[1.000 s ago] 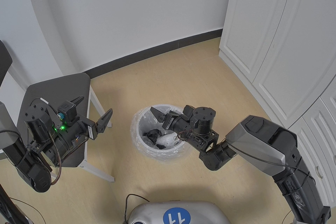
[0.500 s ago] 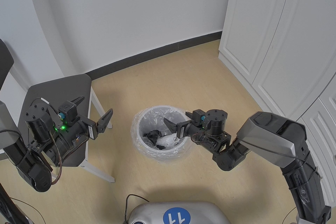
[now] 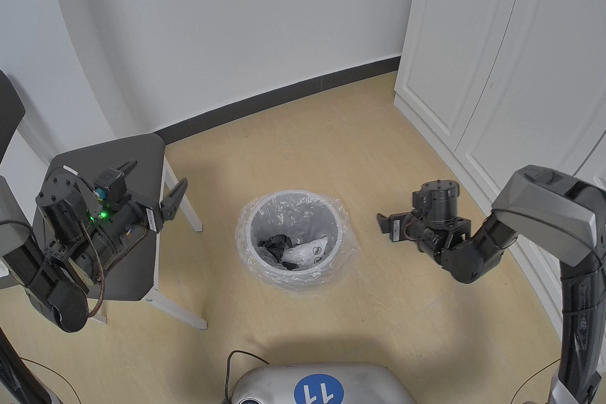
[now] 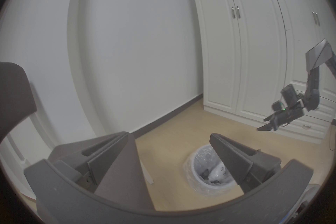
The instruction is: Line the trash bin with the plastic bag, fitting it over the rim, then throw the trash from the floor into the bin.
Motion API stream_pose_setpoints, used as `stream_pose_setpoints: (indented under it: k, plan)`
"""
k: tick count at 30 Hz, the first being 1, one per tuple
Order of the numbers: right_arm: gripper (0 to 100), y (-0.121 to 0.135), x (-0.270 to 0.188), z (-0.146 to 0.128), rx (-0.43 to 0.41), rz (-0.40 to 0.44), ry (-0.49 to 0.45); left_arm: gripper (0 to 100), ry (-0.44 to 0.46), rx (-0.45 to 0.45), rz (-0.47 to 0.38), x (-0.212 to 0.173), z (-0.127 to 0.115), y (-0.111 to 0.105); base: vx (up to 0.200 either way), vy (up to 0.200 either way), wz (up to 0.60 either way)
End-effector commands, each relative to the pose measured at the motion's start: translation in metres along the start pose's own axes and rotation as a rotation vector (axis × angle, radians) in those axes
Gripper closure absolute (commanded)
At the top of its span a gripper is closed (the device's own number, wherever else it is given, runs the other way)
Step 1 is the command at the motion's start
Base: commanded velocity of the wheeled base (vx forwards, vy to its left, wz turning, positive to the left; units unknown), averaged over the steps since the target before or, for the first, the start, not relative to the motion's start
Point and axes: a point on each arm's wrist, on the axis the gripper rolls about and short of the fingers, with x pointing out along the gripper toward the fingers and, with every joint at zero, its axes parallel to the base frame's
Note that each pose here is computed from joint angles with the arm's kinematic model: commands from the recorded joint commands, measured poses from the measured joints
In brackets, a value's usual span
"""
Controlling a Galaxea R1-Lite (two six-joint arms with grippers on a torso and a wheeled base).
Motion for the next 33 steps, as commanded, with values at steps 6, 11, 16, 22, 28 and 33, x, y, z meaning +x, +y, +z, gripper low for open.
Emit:
stream_pose_setpoints:
  k: [6, 11, 16, 22, 28, 33]
  plan:
    - [0, -0.057, -0.087, 0.084, 0.091, -0.196, -0.193, 0, -0.195, 0.032, 0.195, -0.01, 0.05, 0.052, 0.0, 0.0, 0.0]
    - [0, -0.06, -0.14, 0.112, 0.183, -0.166, -0.307, 0, -0.248, 0.002, 0.245, -0.036, 0.067, 0.061, 0.0, 0.0, 0.0]
    - [0, -0.064, -0.202, 0.132, 0.258, -0.163, -0.43, 0, -0.314, -0.052, 0.288, -0.066, 0.089, 0.068, 0.0, 0.0, 0.0]
    - [0, -0.08, -0.262, 0.122, 0.342, -0.176, -0.5, 0, -0.355, -0.108, 0.31, -0.102, 0.101, 0.064, 0.0, 0.0, 0.0]
    - [0, -0.095, -0.317, 0.094, 0.355, -0.156, -0.543, 0, -0.309, -0.129, 0.301, -0.14, 0.104, 0.05, 0.0, 0.0, 0.0]
    - [0, -0.103, -0.358, 0.081, 0.235, -0.074, -0.642, 0, -0.287, -0.166, 0.273, -0.166, 0.12, 0.04, 0.0, 0.0, 0.0]
